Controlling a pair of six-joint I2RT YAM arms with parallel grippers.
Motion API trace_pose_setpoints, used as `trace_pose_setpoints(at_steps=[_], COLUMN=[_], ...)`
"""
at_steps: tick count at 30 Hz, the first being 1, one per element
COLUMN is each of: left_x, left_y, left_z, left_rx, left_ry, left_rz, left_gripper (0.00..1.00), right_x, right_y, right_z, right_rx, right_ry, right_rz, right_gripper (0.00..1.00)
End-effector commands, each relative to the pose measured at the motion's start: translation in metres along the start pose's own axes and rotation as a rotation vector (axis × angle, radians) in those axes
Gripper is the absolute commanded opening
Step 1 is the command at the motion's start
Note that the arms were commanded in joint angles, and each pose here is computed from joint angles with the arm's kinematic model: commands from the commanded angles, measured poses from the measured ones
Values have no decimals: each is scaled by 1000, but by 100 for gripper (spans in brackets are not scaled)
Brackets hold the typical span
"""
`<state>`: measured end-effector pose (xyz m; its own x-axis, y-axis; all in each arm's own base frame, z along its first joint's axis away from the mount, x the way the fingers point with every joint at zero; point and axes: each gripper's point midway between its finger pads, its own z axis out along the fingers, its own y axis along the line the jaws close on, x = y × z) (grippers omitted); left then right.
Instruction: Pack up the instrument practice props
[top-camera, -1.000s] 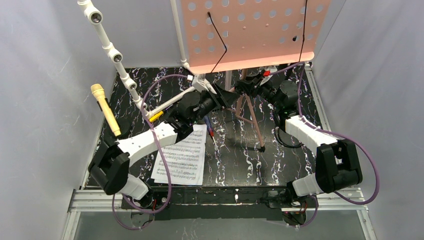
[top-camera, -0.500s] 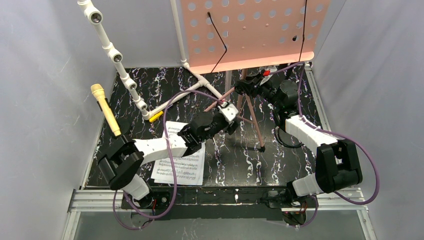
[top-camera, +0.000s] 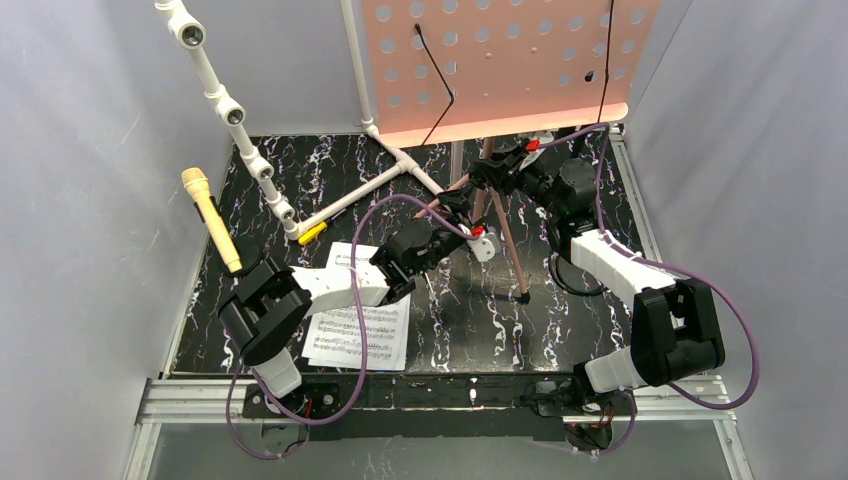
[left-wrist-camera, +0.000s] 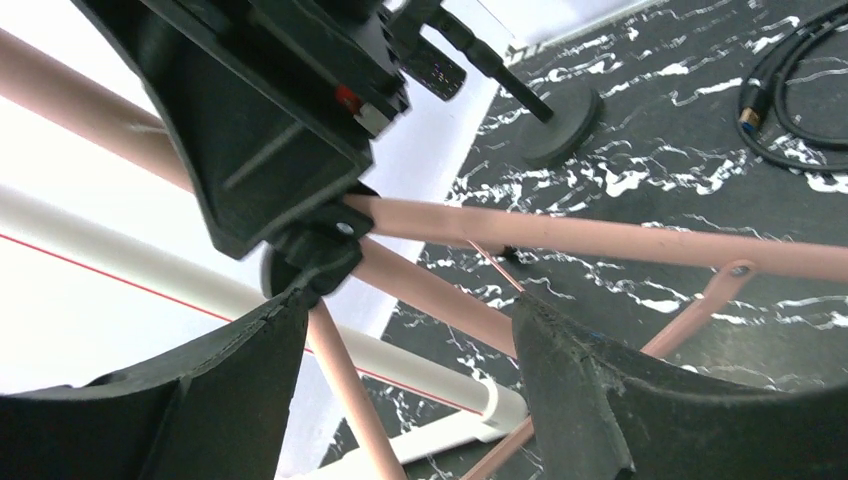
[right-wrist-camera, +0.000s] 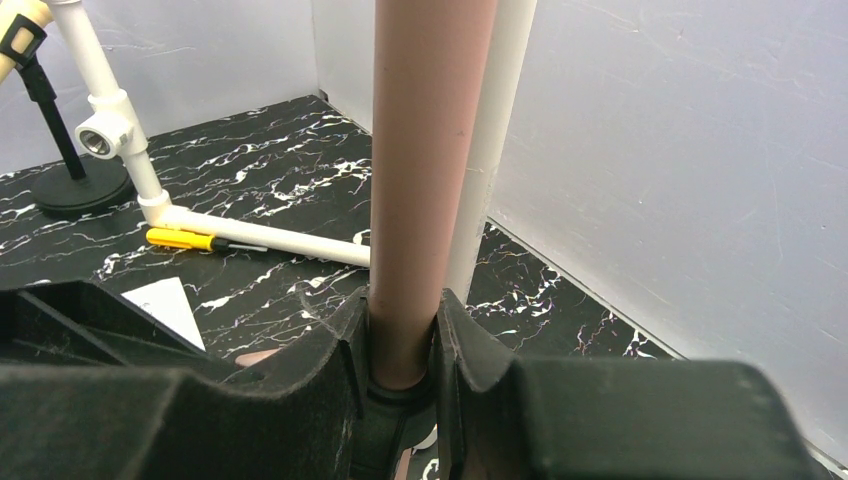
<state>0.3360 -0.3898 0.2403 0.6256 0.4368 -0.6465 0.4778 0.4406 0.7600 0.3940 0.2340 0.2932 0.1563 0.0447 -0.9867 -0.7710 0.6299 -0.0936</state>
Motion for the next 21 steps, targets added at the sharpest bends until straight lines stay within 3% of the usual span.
trace_pose_setpoints(at_steps=[1,6,11,21], left_x=[-29,-31,-23,-11], left_y=[44,46,47,44], left_z=[12,21,25,31], left_rx=[-103,-95,-103,-123], left_ry=[-105,-132,-118,-91], left_rz=[35,2,-21,-31], left_gripper=[71,64,48,41], right_x=[74,73,73,73], right_y=[13,12,12,12], right_z=[-10,-10,-10,-10], right_rx=[-35,-34,-34,-34], right_ry=[222,220,219,221], right_rz=[78,76,74,75], right_gripper=[1,1,1,1])
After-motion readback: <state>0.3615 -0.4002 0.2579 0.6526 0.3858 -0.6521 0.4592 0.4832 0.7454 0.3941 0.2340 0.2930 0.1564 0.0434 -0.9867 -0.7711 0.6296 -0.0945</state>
